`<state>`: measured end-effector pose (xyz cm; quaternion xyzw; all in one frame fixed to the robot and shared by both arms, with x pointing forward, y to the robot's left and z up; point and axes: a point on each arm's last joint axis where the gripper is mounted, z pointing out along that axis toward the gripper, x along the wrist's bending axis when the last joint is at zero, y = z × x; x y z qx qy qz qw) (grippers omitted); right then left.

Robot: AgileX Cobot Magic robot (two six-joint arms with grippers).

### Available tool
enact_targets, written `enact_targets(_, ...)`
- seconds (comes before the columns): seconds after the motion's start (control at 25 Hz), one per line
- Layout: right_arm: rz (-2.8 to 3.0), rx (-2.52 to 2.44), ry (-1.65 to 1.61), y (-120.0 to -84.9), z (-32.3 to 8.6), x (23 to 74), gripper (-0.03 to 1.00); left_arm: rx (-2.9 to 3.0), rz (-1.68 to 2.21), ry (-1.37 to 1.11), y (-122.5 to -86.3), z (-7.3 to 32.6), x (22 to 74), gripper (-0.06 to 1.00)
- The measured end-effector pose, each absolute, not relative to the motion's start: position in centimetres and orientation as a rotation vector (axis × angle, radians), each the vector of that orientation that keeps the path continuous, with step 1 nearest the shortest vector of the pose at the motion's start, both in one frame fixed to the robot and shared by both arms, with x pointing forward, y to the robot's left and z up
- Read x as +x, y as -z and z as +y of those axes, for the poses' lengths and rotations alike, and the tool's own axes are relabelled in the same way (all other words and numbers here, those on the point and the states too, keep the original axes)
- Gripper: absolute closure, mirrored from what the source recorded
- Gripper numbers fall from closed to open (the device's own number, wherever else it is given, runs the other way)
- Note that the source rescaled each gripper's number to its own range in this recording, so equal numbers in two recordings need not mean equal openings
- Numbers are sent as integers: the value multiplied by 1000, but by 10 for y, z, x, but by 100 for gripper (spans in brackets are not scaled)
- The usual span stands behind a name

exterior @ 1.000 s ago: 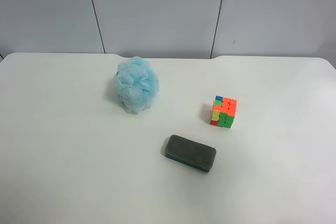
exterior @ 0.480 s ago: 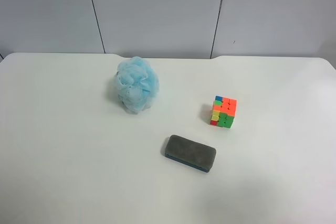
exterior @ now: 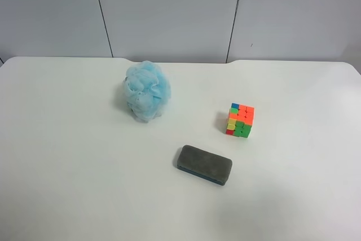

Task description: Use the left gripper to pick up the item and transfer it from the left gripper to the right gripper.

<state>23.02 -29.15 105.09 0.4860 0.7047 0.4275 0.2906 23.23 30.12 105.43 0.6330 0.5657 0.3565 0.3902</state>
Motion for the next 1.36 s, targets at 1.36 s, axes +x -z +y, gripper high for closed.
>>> enact_targets(1.36,1669,1480,-1011,-1050,-290,233,-3,1609,1438,-906,-1054,301,232,-6)
